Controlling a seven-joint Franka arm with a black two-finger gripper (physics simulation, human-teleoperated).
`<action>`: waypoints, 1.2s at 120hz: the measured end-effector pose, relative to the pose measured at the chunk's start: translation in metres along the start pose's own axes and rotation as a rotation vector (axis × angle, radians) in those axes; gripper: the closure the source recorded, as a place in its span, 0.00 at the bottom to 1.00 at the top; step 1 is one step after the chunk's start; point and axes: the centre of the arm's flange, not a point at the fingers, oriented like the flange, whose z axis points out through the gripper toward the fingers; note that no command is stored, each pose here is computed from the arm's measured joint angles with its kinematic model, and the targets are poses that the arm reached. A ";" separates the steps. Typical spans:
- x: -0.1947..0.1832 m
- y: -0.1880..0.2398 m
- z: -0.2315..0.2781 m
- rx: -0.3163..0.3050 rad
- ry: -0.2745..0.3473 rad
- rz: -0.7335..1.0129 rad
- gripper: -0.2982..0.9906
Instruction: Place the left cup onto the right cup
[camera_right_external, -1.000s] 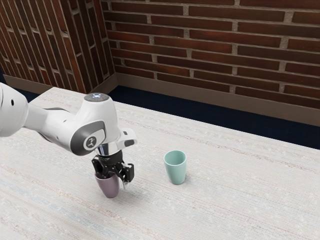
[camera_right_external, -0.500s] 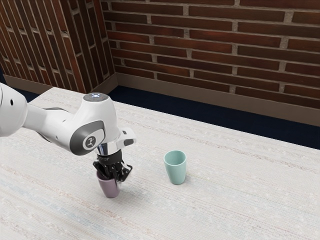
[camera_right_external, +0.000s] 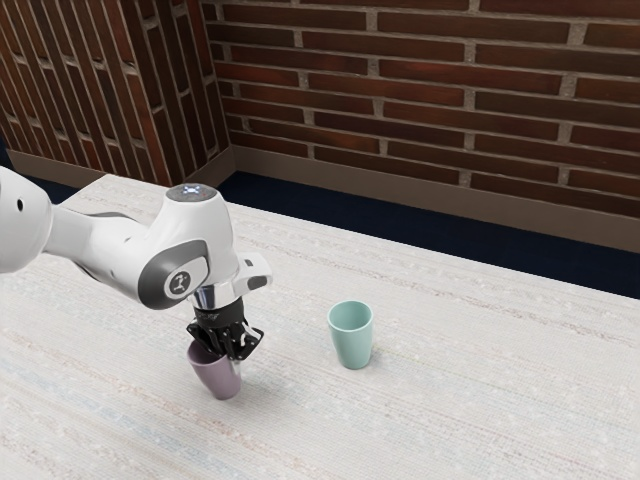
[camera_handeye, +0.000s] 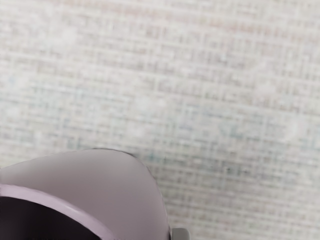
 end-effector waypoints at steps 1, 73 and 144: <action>0.000 0.000 0.000 0.000 0.000 0.000 0.84; 0.013 0.010 -0.037 0.018 0.043 -0.006 0.84; 0.072 0.121 -0.116 0.038 0.082 0.105 0.84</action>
